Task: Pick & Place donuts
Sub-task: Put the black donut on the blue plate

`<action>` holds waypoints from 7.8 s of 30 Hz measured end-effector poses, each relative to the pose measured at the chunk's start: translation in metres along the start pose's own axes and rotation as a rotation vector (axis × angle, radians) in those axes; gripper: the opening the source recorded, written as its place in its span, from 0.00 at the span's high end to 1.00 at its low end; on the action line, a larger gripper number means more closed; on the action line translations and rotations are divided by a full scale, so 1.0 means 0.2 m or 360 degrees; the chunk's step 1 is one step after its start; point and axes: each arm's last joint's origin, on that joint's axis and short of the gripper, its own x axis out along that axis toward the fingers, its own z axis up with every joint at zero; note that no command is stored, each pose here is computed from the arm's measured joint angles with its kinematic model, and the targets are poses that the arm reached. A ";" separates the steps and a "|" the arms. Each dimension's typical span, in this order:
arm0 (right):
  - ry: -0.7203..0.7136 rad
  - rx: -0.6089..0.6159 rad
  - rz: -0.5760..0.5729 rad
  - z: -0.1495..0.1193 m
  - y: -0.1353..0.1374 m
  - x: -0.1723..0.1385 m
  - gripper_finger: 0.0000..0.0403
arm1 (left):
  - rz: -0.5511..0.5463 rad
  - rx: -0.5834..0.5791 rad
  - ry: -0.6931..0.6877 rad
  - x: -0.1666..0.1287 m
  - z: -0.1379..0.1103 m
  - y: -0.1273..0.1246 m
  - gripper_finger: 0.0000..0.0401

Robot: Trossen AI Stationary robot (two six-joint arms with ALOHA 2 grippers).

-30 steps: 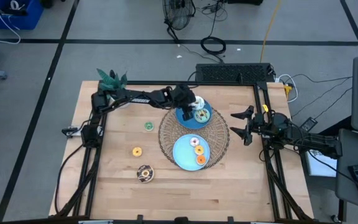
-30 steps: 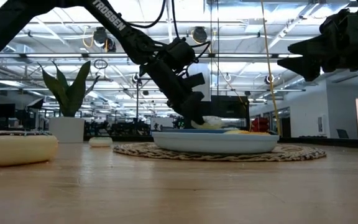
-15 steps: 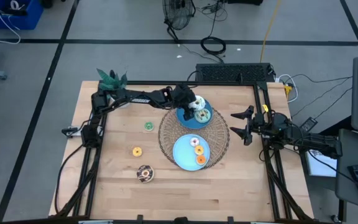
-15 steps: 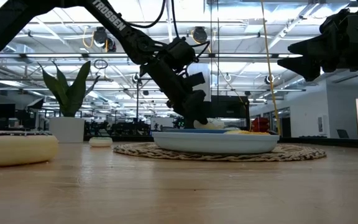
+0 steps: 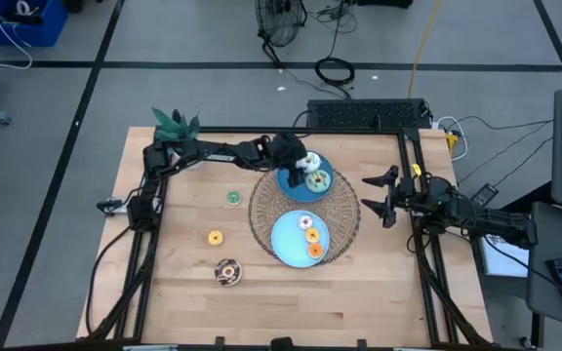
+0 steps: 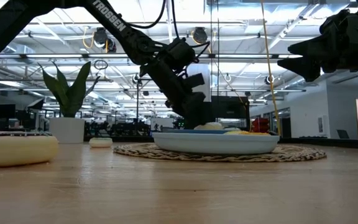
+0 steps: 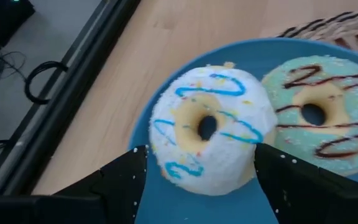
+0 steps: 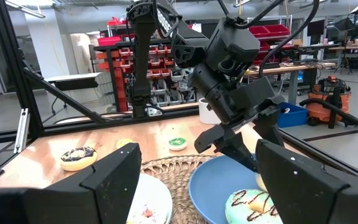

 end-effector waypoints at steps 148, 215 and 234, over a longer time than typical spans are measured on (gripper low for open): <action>0.0024 0.0001 -0.0002 -0.01 0.00 0.00 0.25 | -0.0222 -0.0140 0.0871 -1.15 -0.79 -1.37 0.22; 0.0024 0.0001 -0.0002 -0.01 0.00 0.01 0.25 | -0.0308 -0.0402 0.0721 -1.05 -0.72 -1.41 0.12; 0.0024 0.0001 -0.0002 -0.01 0.00 0.01 0.25 | -0.0274 -0.0459 0.0720 -1.05 -0.73 -1.40 0.12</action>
